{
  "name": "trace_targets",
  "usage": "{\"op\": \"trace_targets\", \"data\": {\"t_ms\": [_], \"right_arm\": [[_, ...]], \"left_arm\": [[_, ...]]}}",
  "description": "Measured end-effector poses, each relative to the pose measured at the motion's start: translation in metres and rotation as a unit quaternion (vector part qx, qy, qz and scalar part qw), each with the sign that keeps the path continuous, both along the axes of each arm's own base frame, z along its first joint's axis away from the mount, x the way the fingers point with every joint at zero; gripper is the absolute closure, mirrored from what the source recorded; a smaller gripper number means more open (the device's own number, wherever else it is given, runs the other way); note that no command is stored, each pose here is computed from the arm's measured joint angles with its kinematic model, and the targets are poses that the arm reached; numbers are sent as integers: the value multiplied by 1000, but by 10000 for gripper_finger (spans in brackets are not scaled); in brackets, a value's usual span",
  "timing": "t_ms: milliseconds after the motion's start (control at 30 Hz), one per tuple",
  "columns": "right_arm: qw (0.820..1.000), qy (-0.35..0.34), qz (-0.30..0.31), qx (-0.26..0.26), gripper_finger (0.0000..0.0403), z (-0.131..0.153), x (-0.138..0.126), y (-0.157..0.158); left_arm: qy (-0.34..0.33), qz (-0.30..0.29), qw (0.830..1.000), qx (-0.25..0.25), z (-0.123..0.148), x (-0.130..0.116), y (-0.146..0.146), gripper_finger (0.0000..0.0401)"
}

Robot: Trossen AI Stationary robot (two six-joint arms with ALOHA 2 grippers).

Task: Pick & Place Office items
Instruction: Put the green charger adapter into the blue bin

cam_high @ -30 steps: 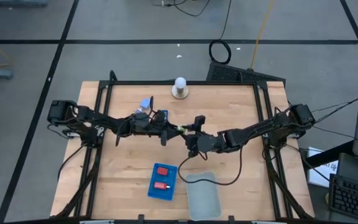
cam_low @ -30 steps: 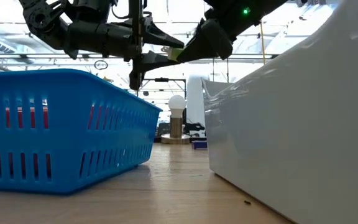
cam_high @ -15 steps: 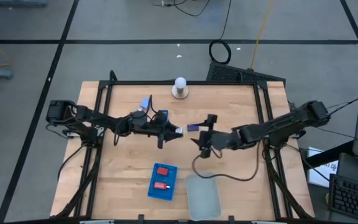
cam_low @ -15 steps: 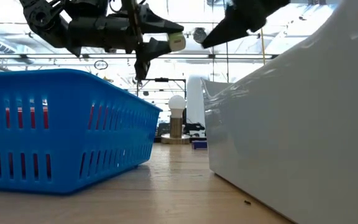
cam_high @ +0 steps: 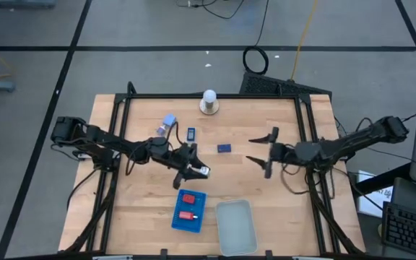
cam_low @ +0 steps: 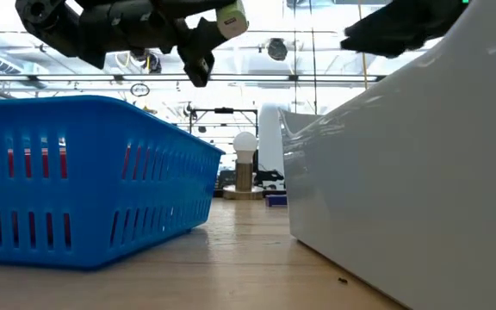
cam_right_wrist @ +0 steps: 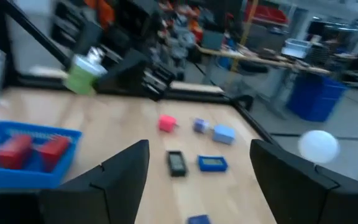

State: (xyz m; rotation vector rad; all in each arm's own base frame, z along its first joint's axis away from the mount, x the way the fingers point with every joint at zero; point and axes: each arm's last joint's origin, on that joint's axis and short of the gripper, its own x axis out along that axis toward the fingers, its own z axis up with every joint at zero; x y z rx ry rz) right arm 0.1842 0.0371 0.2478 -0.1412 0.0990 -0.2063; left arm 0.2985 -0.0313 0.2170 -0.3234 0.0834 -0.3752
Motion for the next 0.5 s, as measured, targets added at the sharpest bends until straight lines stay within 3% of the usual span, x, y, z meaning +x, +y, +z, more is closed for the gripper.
{"op": "trace_targets", "data": {"t_ms": [133,233,333,500], "right_arm": [[998,-30,32,37,132,-5,-19,-3],[997,-45,32,47,135,-8,-28,-6],[996,-61,32,53,137,-7,-35,-8],[995,-71,45,59,136,-7,-39,-8]], "left_arm": [[-12,-25,1000,8,6,-4,-8,265],[-21,-100,995,19,7,-8,-23,265],[5,-134,991,16,2,-12,-41,265],[87,-98,990,49,-15,-22,-71,265]]}}
